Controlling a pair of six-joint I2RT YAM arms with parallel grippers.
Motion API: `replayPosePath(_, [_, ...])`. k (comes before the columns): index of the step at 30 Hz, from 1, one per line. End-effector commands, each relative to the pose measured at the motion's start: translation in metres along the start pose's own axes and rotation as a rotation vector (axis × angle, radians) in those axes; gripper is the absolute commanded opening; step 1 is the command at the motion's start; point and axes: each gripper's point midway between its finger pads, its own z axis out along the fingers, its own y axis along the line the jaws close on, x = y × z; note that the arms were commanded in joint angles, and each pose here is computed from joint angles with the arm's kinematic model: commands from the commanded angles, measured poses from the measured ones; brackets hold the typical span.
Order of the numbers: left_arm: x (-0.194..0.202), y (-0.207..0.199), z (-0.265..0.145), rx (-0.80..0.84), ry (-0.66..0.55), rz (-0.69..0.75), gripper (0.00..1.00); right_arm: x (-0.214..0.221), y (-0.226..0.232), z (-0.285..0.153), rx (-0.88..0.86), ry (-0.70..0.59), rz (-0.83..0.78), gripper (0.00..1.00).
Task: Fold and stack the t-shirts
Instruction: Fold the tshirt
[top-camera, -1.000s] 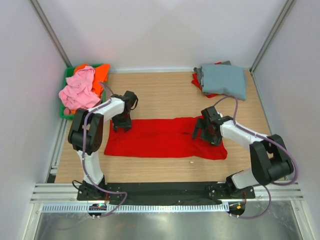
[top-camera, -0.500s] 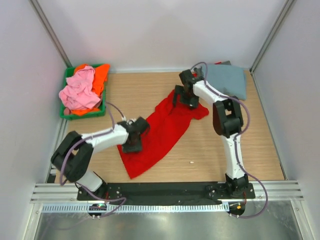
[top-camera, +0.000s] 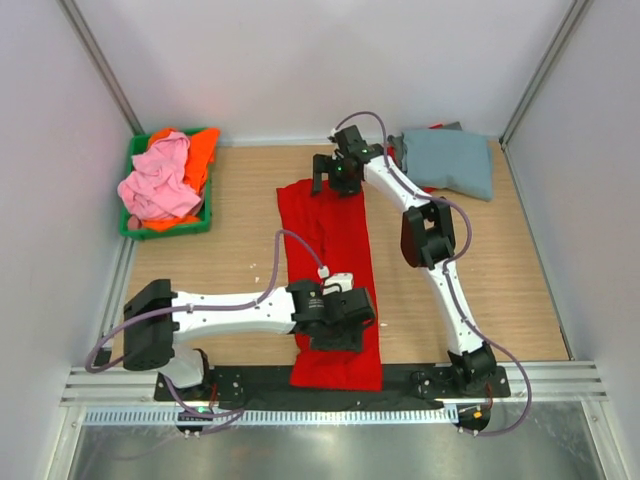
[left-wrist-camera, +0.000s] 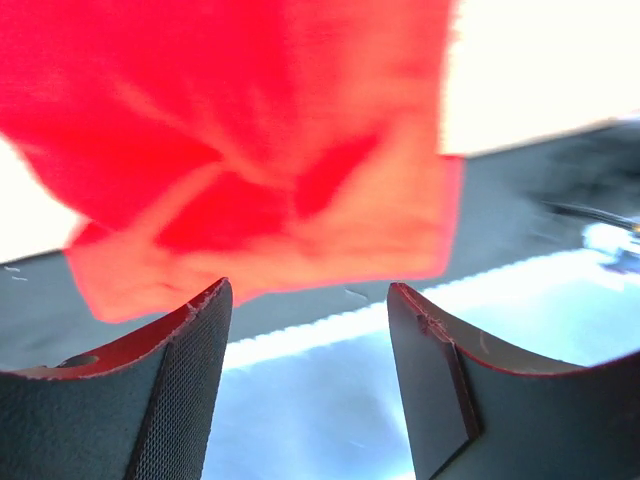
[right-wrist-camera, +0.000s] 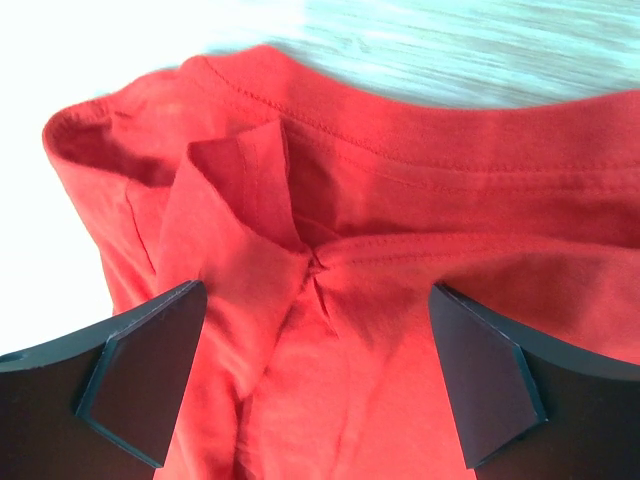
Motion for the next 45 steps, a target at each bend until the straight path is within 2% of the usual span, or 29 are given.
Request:
replayPosePath(1, [-0.004,-0.006,-0.042,-0.009,-0.031,-0.014,0.65,-0.057,0.038,-0.08,-0.074,-0.184,-0.109,1.0])
replayPosePath(4, [0.004,-0.016,-0.074,0.067,-0.064,-0.018,0.65,-0.058,0.03,-0.1,-0.014,-0.21,-0.117,1.0])
replayPosePath(5, [0.002,-0.009,-0.08,0.058,-0.097,-0.02,0.66,-0.063,0.03,-0.119,0.013,-0.242,-0.117,1.0])
replayPosePath(7, [0.0,0.003,-0.089,0.057,-0.134,-0.028,0.67,-0.045,0.021,-0.12,0.039,-0.202,-0.096,1.0])
replayPosePath(8, [-0.001,0.021,-0.084,0.001,-0.153,-0.024,0.68,-0.046,0.029,-0.136,0.022,-0.225,-0.084,1.0])
replayPosePath(9, [-0.006,0.031,-0.083,-0.026,-0.184,-0.024,0.71,-0.022,0.022,-0.127,0.023,-0.167,-0.061,1.0])
replayPosePath(12, [-0.032,0.055,-0.077,-0.063,-0.271,0.023,0.76,0.007,0.026,-0.139,-0.017,-0.145,-0.027,1.0])
replayPosePath(13, [-0.054,0.057,-0.075,-0.051,-0.313,-0.017,0.76,0.015,0.031,-0.141,-0.033,-0.139,-0.03,1.0])
replayPosePath(15, [-0.078,0.071,-0.065,-0.072,-0.339,0.022,0.77,0.033,0.029,-0.149,-0.04,-0.13,-0.025,1.0])
replayPosePath(16, [-0.111,0.075,-0.061,-0.043,-0.376,-0.062,0.77,0.039,0.026,-0.15,-0.028,-0.129,-0.022,1.0])
replayPosePath(17, [-0.125,0.085,-0.052,-0.061,-0.375,-0.025,0.78,0.041,0.023,-0.151,-0.018,-0.141,-0.017,1.0])
replayPosePath(18, [-0.142,0.088,-0.047,-0.045,-0.383,-0.047,0.77,0.053,0.016,-0.148,0.004,-0.121,-0.007,1.0])
replayPosePath(19, [-0.178,0.098,-0.045,-0.031,-0.433,-0.116,0.77,0.055,0.011,-0.147,0.022,-0.123,-0.001,1.0])
replayPosePath(22, [-0.236,0.114,-0.025,-0.075,-0.448,-0.136,0.77,0.061,0.005,-0.133,0.034,-0.088,-0.009,1.0])
replayPosePath(23, [-0.267,0.097,-0.036,-0.024,-0.49,-0.138,0.77,0.066,-0.002,-0.12,0.054,-0.061,-0.005,1.0])
replayPosePath(24, [-0.279,0.101,-0.003,-0.075,-0.431,-0.124,0.76,0.06,-0.004,-0.114,0.061,-0.063,-0.012,1.0])
replayPosePath(26, [-0.323,0.093,-0.005,-0.082,-0.447,-0.087,0.74,0.068,-0.022,-0.092,0.127,-0.01,-0.01,1.0])
replayPosePath(27, [-0.329,0.102,0.028,-0.15,-0.393,-0.075,0.73,0.056,-0.023,-0.091,0.139,-0.024,-0.012,1.0])
replayPosePath(28, [-0.332,0.109,0.039,-0.19,-0.352,-0.057,0.73,0.056,-0.028,-0.086,0.156,-0.015,-0.009,1.0])
replayPosePath(29, [-0.353,0.102,0.035,-0.178,-0.379,-0.057,0.73,0.057,-0.034,-0.08,0.17,0.0,-0.002,1.0])
replayPosePath(30, [-0.358,0.105,0.044,-0.192,-0.367,-0.059,0.73,0.057,-0.04,-0.071,0.182,0.007,0.005,1.0])
replayPosePath(31, [-0.357,0.119,0.071,-0.234,-0.312,-0.069,0.72,0.055,-0.046,-0.067,0.194,0.007,0.019,1.0])
replayPosePath(37, [-0.382,0.156,0.128,-0.223,-0.244,-0.144,0.7,0.047,-0.081,-0.033,0.264,0.035,0.089,1.0])
replayPosePath(44, [-0.441,0.166,0.143,-0.145,-0.302,-0.137,0.7,0.03,-0.094,-0.001,0.236,0.043,0.13,1.0])
replayPosePath(45, [-0.447,0.167,0.143,-0.137,-0.306,-0.126,0.7,0.013,-0.089,-0.003,0.218,0.006,0.127,1.0])
